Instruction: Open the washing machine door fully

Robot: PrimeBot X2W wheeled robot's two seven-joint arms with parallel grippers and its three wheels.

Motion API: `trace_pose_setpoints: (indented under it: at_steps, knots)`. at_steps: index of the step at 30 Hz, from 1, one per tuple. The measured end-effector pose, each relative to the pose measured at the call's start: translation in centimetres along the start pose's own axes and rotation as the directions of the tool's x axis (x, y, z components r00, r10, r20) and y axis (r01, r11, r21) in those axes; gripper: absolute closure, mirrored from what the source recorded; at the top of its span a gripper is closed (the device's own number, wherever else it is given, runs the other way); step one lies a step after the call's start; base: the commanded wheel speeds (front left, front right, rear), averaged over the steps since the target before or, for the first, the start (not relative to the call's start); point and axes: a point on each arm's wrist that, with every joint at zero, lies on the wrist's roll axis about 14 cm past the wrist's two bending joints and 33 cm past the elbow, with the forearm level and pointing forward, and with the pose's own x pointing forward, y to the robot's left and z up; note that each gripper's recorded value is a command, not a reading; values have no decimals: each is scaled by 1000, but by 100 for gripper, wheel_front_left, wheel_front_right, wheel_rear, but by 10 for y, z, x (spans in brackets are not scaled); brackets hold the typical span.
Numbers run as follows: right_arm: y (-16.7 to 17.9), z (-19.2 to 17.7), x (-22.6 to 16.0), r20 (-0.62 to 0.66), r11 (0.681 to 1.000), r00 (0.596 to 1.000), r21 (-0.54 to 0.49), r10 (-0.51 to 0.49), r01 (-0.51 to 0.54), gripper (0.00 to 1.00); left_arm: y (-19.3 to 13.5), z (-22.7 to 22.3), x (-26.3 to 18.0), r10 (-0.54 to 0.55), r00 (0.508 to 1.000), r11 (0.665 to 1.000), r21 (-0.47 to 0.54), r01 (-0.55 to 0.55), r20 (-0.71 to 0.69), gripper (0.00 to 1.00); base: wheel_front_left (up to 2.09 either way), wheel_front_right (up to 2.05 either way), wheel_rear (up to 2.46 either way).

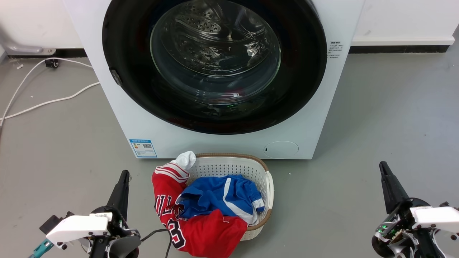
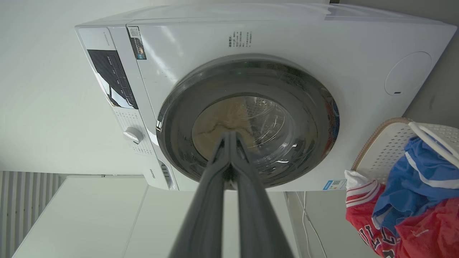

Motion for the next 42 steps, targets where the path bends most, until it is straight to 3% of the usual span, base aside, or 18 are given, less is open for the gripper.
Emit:
trace_pose_setpoints:
  at_steps: [42]
  knots:
    - [0, 0, 0, 0, 1000, 1000, 1, 0, 0, 100, 0, 0, 0, 0, 1000, 1000, 0, 0, 1, 100, 0, 0, 0]
